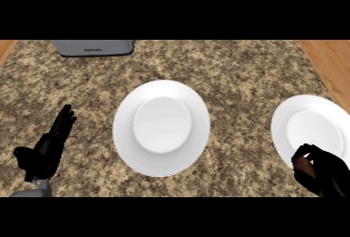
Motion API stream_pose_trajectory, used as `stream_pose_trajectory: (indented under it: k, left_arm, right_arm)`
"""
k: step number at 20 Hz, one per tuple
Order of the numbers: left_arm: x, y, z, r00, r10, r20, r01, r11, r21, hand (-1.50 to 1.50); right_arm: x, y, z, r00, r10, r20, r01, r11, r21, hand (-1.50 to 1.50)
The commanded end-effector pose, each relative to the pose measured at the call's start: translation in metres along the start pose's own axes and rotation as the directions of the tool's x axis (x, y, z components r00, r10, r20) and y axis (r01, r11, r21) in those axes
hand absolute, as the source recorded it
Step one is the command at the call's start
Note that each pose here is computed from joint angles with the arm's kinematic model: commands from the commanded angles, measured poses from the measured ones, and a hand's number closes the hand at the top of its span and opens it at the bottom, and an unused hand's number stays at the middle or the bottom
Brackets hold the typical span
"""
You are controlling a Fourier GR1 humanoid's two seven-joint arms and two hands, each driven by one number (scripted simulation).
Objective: Pick the sweet potato from the plate and place it in the plate
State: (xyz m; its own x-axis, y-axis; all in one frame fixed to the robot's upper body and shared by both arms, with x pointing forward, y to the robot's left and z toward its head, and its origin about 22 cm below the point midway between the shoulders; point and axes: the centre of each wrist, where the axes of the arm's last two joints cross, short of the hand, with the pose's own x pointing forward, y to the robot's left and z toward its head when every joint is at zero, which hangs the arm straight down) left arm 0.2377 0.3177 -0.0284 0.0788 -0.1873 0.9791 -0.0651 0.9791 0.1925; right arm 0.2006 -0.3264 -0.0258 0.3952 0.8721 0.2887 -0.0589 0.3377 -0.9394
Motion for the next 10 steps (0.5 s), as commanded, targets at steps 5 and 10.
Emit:
stream_pose_trajectory:
  k: [5, 10]
  left_arm:
    - [0.016, 0.008, -0.007, 1.000, 0.000, 0.013, 0.000, 1.000, 0.001, 0.00]
    - [0.004, -0.009, -0.004, 1.000, 0.010, 0.017, -0.009, 0.999, -0.041, 0.00]
  right_arm:
    - [0.054, -0.019, 0.115, 0.990, -0.103, 0.099, 0.116, 0.983, -0.139, 1.50]
    - [0.085, -0.062, 0.169, 0.987, -0.102, 0.122, 0.133, 0.952, -0.277, 1.50]
